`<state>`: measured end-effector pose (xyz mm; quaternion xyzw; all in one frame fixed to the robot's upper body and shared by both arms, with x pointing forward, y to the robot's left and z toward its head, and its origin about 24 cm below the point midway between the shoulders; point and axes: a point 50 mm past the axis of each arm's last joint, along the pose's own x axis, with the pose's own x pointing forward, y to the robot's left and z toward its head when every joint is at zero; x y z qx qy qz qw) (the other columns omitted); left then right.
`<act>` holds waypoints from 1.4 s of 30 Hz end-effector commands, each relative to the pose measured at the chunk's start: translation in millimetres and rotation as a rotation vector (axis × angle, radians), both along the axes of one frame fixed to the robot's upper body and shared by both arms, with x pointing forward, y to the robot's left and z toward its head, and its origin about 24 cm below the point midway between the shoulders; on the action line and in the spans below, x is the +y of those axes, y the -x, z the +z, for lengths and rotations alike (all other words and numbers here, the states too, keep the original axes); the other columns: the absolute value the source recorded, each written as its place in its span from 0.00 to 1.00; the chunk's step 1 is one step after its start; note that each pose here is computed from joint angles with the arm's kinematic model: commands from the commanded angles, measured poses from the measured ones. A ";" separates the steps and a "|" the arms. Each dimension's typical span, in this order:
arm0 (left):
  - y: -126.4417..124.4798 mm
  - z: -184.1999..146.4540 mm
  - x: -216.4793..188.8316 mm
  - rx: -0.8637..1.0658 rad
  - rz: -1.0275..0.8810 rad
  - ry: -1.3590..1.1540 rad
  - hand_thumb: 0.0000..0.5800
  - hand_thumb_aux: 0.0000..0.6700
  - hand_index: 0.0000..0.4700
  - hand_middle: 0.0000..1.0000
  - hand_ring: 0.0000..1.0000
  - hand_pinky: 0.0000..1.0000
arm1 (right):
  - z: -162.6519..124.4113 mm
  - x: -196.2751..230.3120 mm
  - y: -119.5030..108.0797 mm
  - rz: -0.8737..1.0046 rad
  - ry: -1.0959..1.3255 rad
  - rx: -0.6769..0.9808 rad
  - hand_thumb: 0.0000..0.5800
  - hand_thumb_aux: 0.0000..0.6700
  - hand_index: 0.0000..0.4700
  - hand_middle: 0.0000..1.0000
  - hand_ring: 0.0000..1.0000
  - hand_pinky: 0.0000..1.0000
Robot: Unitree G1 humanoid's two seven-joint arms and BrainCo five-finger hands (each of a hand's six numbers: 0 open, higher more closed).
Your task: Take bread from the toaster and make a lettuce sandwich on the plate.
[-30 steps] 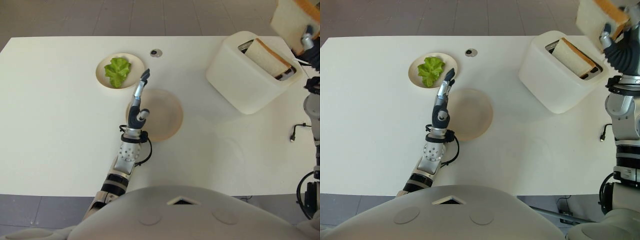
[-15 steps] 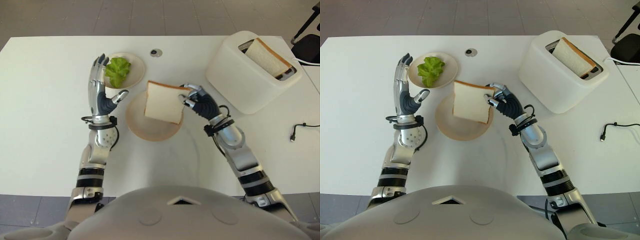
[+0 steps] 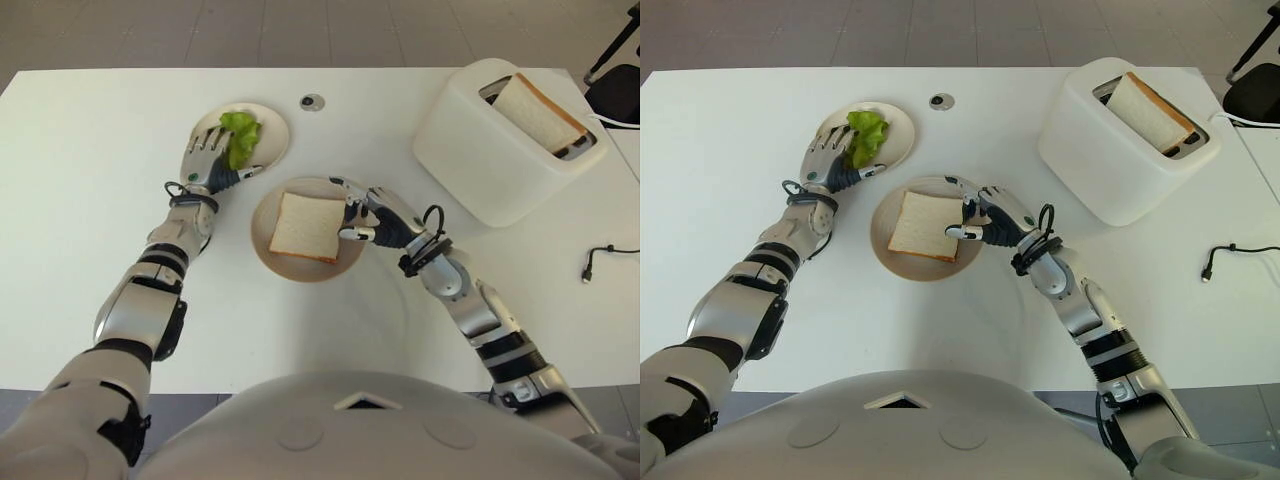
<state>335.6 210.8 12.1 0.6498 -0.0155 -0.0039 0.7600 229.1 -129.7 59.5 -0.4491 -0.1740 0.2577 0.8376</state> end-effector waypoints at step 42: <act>120.0 13.7 -40.7 0.103 -0.481 0.324 1.00 1.00 1.00 0.00 0.00 0.00 | 123.4 -105.3 20.1 -0.385 -0.103 -0.549 0.00 0.00 0.00 0.00 0.00 0.00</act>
